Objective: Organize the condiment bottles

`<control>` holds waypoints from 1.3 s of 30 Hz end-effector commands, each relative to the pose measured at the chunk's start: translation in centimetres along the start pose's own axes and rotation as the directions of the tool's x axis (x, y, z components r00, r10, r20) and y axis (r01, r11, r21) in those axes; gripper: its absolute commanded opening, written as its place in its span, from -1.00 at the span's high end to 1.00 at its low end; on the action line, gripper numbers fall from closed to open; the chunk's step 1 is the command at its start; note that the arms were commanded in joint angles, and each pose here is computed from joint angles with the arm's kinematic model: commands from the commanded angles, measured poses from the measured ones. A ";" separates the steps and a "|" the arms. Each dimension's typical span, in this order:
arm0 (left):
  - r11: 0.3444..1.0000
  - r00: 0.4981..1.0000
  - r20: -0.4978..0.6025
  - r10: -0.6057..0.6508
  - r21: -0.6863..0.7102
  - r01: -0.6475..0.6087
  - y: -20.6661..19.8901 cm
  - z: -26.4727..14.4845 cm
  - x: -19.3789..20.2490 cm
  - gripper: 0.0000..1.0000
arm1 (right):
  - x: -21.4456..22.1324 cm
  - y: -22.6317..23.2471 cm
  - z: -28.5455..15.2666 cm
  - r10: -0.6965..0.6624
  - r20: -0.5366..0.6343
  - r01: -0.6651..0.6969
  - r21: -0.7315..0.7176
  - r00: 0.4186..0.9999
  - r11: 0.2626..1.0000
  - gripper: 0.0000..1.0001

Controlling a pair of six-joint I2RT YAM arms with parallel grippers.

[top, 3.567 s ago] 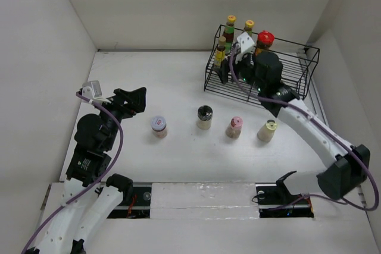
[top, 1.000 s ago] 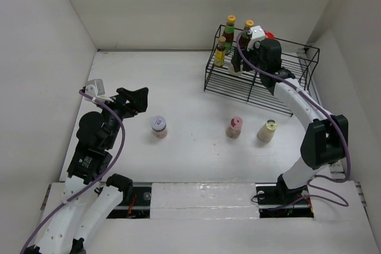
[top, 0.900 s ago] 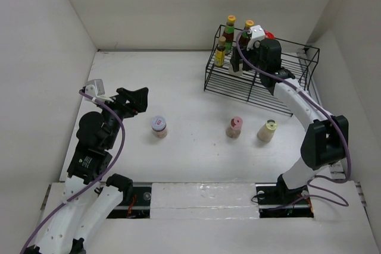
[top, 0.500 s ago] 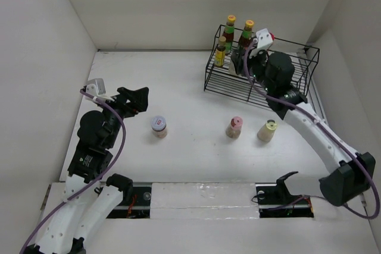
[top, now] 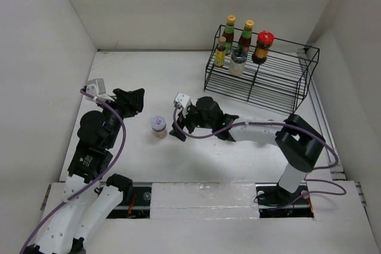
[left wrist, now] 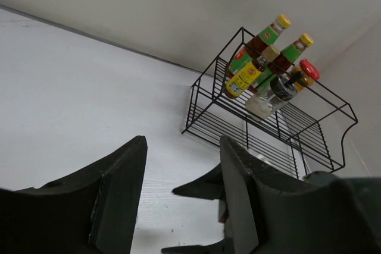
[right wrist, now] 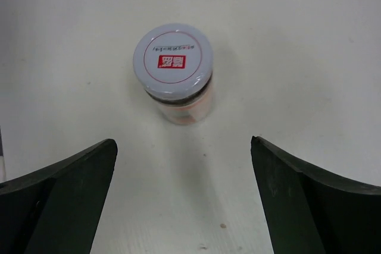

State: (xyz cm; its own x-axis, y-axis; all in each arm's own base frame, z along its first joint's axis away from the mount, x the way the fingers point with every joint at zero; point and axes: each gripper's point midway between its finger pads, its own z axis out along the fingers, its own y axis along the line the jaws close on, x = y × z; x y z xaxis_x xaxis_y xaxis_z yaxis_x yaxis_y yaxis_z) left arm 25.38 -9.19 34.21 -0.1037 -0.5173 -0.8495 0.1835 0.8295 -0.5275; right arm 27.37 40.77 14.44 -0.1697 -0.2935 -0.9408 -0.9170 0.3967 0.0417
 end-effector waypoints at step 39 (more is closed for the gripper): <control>0.999 0.998 0.062 -0.004 0.032 0.002 -0.7 -0.6 -1.6 -0.47 | -18.6 -7.2 -14.6 -0.157 0.441 -0.037 0.400 0.884 0.916 0.00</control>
State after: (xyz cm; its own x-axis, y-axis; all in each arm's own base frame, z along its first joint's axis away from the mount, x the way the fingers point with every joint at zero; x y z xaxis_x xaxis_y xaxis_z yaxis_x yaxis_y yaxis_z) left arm 25.01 -8.80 34.69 -0.0810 -0.5235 -0.8482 0.1826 0.8288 -0.5289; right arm 30.00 36.72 31.46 0.0503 0.0176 -0.9986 -0.8253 0.5638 -0.0316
